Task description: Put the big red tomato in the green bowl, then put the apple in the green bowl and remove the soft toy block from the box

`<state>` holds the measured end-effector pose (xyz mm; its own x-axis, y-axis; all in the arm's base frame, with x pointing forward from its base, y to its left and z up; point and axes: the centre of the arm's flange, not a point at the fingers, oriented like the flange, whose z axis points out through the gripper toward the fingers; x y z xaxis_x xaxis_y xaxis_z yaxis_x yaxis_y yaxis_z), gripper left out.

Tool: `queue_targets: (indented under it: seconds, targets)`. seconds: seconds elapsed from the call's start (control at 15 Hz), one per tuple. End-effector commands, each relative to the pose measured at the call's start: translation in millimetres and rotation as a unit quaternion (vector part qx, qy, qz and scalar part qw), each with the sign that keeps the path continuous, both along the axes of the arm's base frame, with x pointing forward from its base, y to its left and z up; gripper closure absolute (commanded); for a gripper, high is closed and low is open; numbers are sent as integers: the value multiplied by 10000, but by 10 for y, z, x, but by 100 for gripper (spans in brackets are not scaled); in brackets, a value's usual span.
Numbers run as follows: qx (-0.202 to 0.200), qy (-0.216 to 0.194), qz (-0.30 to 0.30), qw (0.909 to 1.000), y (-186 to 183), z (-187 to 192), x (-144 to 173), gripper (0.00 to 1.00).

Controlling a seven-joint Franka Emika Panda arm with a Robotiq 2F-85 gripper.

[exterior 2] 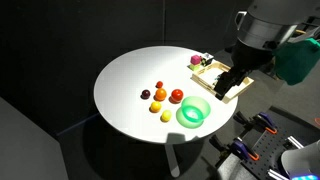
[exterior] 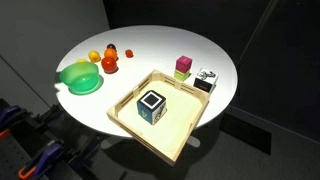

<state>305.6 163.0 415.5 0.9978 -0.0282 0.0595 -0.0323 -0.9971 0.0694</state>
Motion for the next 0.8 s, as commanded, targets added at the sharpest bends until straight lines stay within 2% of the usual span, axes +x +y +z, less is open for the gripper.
queue_targets:
  seconds: [0.0, 0.33, 0.73]
  targets:
    - [0, 0, 0, 10000, 0, 0, 0, 0]
    - [0, 0, 0, 10000, 0, 0, 0, 0]
    - [218, 65, -117, 9997, -110, 108, 209, 0]
